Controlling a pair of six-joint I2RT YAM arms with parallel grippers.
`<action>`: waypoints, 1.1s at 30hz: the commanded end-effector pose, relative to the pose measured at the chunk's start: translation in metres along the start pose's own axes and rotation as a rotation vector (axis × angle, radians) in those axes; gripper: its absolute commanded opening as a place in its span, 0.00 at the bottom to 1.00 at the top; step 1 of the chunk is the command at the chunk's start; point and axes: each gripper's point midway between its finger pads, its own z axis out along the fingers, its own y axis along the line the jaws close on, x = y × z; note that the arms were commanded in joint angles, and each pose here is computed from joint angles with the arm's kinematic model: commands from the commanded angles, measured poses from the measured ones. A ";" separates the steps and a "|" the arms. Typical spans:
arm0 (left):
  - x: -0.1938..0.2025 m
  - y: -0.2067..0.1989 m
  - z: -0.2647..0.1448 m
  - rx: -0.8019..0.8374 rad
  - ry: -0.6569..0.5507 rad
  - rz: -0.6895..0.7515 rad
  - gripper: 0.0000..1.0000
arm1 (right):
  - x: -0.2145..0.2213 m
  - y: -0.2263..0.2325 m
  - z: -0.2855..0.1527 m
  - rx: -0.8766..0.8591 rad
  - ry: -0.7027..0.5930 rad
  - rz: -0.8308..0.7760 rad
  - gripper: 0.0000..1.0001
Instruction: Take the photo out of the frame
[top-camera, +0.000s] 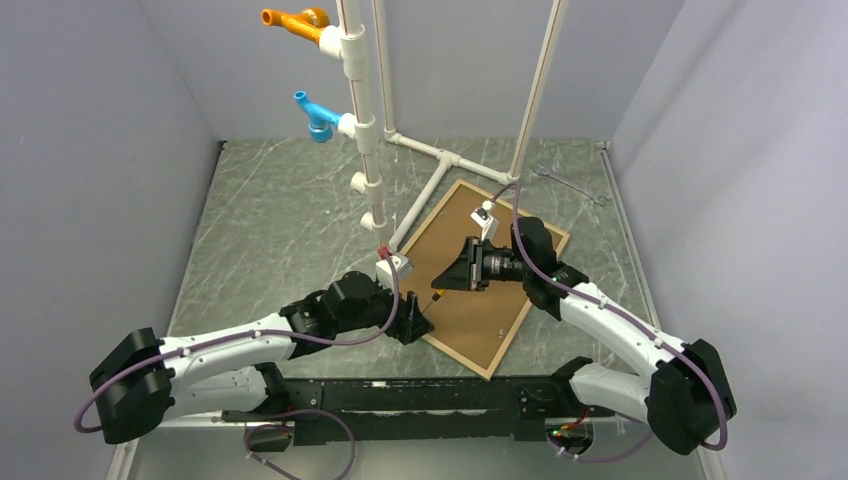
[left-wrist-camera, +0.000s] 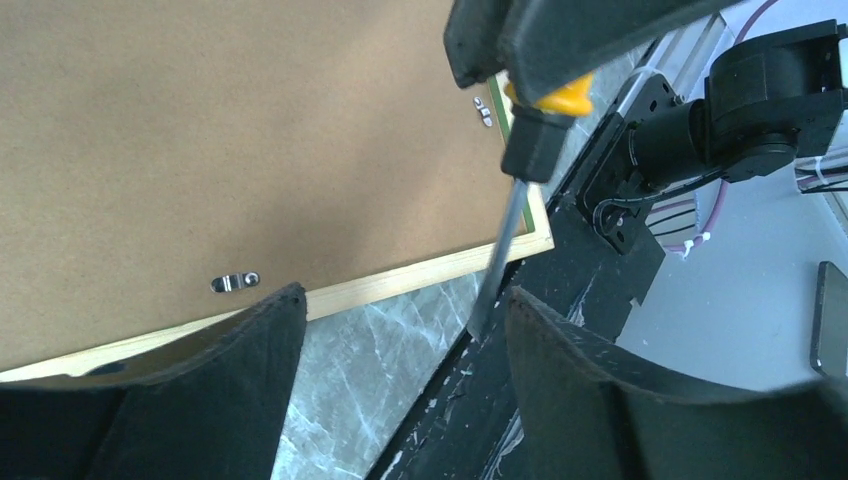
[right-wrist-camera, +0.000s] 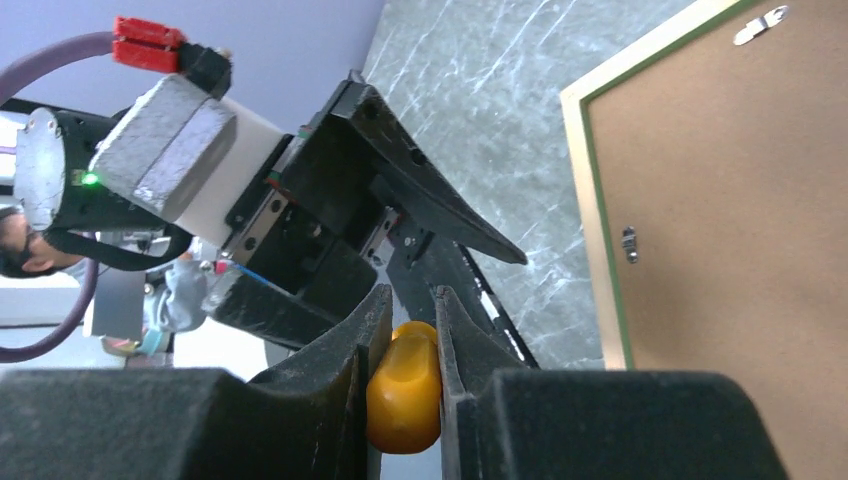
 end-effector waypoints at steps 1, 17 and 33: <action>-0.016 -0.017 0.006 0.069 -0.036 0.020 0.72 | 0.003 0.021 0.003 -0.109 0.013 -0.012 0.00; 0.003 -0.044 -0.011 0.297 0.045 0.289 0.00 | 0.030 -0.003 -0.002 0.083 0.182 -0.196 0.71; 0.064 -0.059 -0.034 0.536 0.186 0.268 0.00 | 0.112 0.066 -0.015 -0.341 0.522 -0.263 0.64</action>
